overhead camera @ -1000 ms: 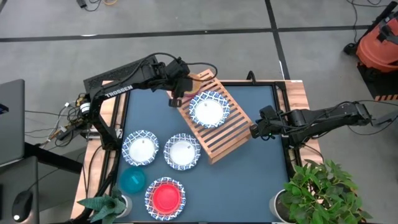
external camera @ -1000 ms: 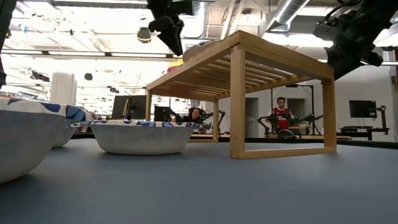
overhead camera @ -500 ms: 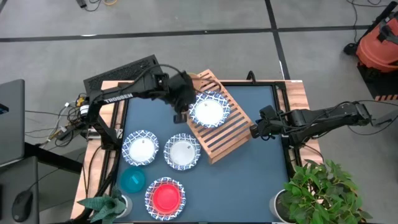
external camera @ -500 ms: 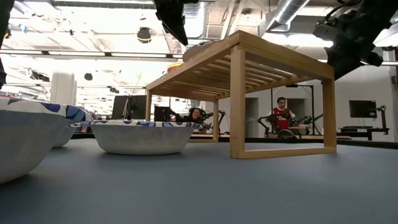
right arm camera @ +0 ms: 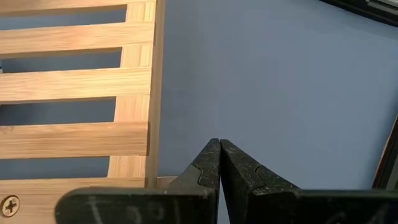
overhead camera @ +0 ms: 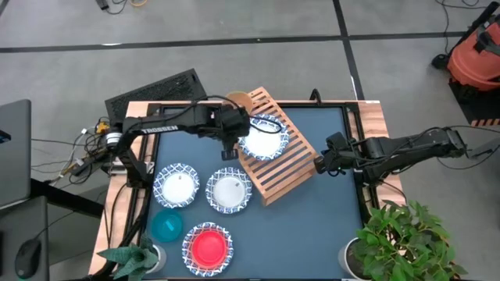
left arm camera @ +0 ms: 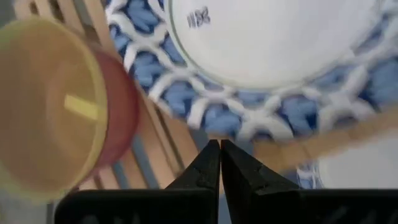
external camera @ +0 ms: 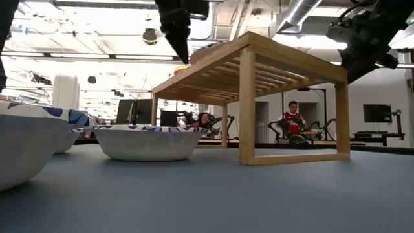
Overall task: Place and stack bowls onto a shelf
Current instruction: Adjust the white bowl on the shelf, then stack the blue bowl on top of the yellow bowl on the shelf
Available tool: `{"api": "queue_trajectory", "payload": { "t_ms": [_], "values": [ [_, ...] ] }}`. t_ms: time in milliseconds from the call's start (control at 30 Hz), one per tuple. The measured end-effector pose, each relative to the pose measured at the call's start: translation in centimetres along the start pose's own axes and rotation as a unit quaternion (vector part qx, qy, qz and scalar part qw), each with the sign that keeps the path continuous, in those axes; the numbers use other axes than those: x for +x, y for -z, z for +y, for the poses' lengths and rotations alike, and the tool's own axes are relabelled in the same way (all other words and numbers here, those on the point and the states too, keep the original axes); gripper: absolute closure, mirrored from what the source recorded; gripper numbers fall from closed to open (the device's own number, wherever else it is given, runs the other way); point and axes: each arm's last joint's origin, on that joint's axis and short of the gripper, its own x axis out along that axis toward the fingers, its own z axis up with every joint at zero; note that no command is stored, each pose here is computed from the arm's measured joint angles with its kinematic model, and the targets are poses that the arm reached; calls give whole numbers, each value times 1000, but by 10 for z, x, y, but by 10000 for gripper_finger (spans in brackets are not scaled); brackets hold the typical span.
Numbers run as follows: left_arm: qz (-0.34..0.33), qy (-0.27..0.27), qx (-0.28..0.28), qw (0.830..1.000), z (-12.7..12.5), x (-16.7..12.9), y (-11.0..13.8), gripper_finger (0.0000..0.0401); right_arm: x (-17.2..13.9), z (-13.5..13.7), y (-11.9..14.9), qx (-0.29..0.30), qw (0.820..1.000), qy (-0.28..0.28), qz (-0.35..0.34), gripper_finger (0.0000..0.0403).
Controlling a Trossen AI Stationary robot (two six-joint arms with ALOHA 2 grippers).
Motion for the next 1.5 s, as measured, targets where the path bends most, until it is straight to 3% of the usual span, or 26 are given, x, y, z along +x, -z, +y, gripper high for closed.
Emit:
{"api": "queue_trajectory", "payload": {
  "t_ms": [133, 367, 700, 833, 1067, 1133, 1267, 1500],
  "values": [
    [2, 8, 1, 1000, -2, 13, -1, 401, 0, 0, 0, 0, 1000, 0, 0, 367],
    [-43, 14, -11, 999, -13, 7, -10, 401, 0, 0, 0, -1, 1000, -1, 0, 367],
    [-89, 84, 12, 992, -46, -8, -18, 401, 0, 0, 0, -1, 1000, -1, 0, 367],
    [-80, 113, -2, 990, -58, -28, -10, 401, 0, 0, 0, -1, 1000, -2, 2, 367],
    [8, 178, -98, 979, -68, -74, 25, 398, 0, 0, 0, 0, 1000, -4, 4, 367],
    [28, 197, -103, 975, -76, -86, 34, 390, 0, 0, 0, 0, 1000, -3, 3, 367],
    [50, 237, -51, 969, -107, -106, 47, 357, 0, 0, 0, -2, 1000, -3, 2, 367],
    [73, 284, 99, 951, -176, -124, 70, 275, 0, 1, 0, -12, 1000, -3, 1, 367]
  ]
}}
